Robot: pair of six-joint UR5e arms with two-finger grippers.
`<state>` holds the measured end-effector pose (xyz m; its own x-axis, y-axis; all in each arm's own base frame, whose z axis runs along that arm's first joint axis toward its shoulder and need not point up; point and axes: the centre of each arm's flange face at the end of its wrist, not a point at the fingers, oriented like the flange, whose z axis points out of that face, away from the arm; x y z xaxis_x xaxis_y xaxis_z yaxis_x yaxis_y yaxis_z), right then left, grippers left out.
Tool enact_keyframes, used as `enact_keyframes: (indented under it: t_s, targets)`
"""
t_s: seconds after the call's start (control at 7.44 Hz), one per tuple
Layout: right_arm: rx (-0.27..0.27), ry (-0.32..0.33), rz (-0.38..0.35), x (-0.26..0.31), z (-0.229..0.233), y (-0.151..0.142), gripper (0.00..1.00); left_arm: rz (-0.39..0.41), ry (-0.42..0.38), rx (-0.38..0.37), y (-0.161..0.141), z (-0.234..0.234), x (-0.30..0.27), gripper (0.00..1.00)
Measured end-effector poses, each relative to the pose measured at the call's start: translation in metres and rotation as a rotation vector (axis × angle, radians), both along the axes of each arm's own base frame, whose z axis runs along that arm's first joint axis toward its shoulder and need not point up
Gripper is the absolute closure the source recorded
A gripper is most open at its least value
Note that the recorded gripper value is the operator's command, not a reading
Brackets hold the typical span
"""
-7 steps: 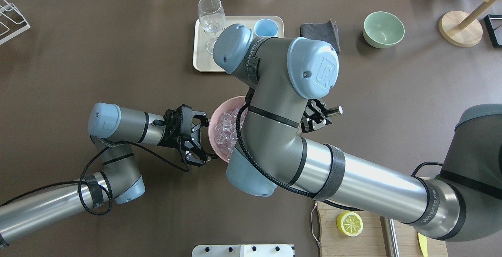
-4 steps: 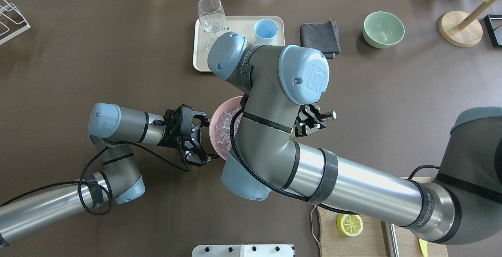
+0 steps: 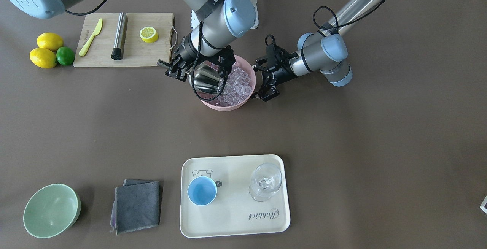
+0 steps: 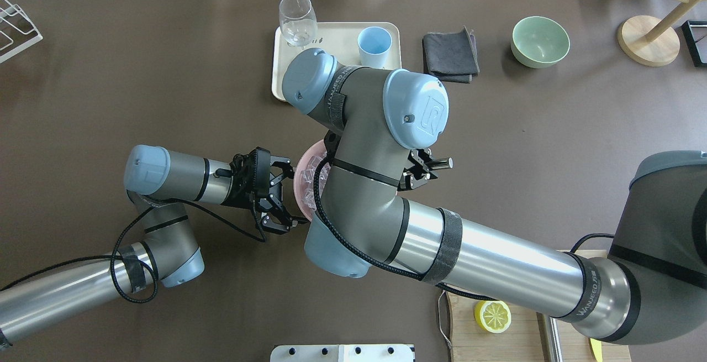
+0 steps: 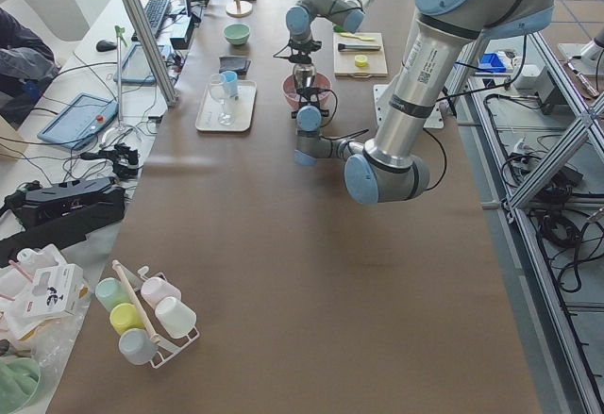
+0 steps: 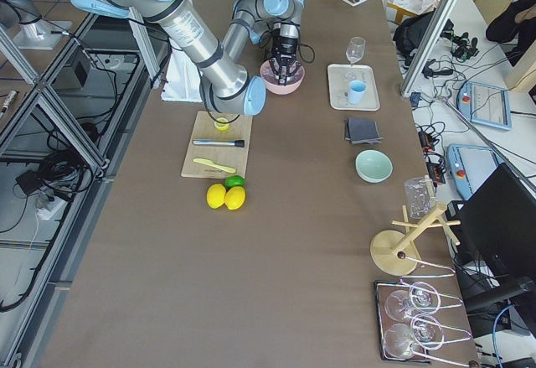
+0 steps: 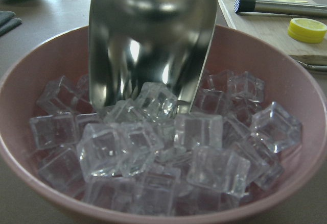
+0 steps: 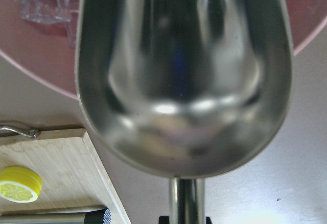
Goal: Put ice in cup with scoop
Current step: 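Dip the scoop with the right gripper down into the ice cubes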
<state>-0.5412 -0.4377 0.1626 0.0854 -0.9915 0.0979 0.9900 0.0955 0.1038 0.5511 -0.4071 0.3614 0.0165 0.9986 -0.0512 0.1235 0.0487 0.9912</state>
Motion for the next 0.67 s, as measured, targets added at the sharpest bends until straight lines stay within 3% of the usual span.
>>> enact_keyframes:
  t_s: [0.67]
  targets:
    - [-0.011, -0.108, 0.105, -0.011, -0.007, 0.0091, 1.0, 0.001, -0.001, 0.001, 0.0009, 0.0009, 0.0003, 0.02]
